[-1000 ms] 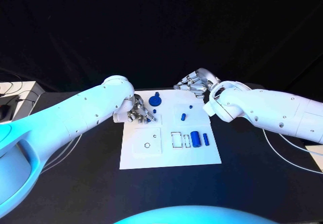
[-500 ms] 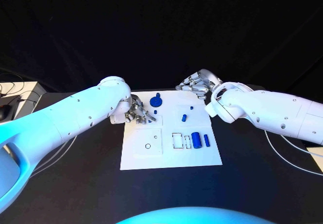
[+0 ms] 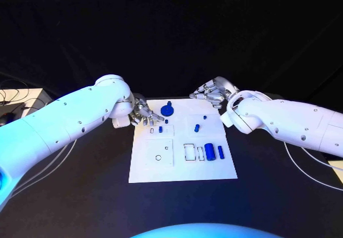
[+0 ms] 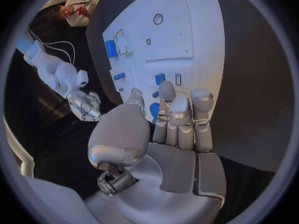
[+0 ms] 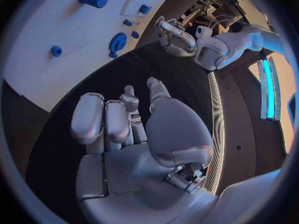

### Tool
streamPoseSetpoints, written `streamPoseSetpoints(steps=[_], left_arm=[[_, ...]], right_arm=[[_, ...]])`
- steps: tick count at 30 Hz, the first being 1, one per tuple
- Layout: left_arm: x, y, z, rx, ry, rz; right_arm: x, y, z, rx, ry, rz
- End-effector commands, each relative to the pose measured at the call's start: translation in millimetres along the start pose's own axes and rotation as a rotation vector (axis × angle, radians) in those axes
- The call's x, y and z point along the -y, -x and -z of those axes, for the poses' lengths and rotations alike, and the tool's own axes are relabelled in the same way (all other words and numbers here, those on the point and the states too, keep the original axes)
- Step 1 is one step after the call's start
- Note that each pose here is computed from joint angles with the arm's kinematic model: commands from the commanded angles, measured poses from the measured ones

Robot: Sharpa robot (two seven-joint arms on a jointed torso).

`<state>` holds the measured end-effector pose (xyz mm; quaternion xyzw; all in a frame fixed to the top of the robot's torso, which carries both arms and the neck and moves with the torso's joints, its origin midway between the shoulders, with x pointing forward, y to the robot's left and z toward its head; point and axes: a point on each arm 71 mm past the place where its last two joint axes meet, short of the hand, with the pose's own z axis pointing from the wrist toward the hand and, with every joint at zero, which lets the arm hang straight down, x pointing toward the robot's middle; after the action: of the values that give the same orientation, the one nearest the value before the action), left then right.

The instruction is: Assemble the parts on the task board

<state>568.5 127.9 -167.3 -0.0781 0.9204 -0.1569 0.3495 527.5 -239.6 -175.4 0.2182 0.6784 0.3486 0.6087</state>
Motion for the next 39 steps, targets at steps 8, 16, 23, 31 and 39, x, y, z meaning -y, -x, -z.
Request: streamPoseSetpoints(steps=[8,16,23,31,39], left_arm=[[-13.0,27.6,10.0,0.136,0.003,0.128],[-25.8,45.5,5.8,0.194,0.013,0.159],[-26.5,50.4,-2.8,0.202,0.007,0.158],[-22.4,47.6,-14.1,0.221,-0.006,0.147],[-19.5,45.1,-19.4,0.229,-0.022,0.138]], right_arm=[[2.2,3.8,-0.3,0.016,0.012,0.002],[1.8,3.7,0.0,0.017,0.012,0.001],[-1.7,1.2,0.4,0.012,0.021,-0.002],[-5.3,-1.2,0.4,0.007,0.031,-0.003],[-6.8,0.1,0.9,0.01,0.035,-0.002]])
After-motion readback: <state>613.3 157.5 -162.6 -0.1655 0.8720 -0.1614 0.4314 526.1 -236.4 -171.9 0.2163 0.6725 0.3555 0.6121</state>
